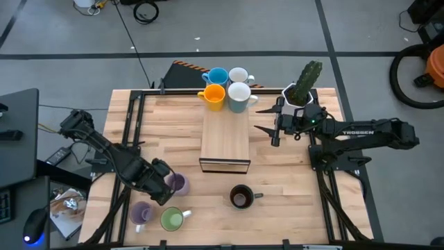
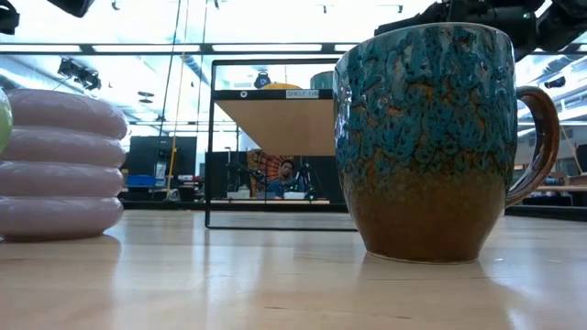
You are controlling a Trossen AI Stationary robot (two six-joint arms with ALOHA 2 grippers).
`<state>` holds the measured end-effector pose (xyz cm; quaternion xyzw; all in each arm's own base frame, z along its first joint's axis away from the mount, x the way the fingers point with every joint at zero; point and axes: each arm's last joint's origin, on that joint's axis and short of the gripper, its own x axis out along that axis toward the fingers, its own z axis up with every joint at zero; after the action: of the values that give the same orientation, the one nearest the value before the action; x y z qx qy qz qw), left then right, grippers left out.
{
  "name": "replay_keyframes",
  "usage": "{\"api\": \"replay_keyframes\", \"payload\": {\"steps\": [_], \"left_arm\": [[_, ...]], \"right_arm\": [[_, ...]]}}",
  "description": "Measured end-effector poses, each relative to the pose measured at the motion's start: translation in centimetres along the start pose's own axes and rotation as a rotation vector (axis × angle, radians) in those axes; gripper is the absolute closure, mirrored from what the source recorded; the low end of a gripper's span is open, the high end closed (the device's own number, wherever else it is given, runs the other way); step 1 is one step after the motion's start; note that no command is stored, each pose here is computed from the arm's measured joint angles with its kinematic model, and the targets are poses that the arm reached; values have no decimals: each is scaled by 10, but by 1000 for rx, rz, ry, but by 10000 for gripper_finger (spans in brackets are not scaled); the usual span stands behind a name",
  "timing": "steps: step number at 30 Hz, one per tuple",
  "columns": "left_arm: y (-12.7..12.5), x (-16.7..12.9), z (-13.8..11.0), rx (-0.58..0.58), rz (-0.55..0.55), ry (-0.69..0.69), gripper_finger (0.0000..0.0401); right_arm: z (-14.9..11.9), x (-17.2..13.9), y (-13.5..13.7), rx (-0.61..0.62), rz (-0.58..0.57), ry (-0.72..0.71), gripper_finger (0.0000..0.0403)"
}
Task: Place coffee mugs
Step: Put the top purple mug on the shelf
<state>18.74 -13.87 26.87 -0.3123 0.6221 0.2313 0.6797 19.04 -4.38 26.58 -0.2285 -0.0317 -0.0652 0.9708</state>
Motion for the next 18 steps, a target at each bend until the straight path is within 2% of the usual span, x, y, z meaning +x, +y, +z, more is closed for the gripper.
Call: {"api": "replay_keyframes", "payload": {"steps": [4,7,15,18], "left_arm": [[-2,0,-5,63,-4,-53,173],[-2,2,-10,138,32,-121,161],[-8,14,-17,285,120,-186,186],[-10,18,-17,302,132,-187,201]], "right_arm": [[-2,2,1,0,4,4,153],[-2,3,1,-1,5,6,153],[-1,2,1,-1,30,-17,153],[-1,2,2,3,44,-24,153]]}}
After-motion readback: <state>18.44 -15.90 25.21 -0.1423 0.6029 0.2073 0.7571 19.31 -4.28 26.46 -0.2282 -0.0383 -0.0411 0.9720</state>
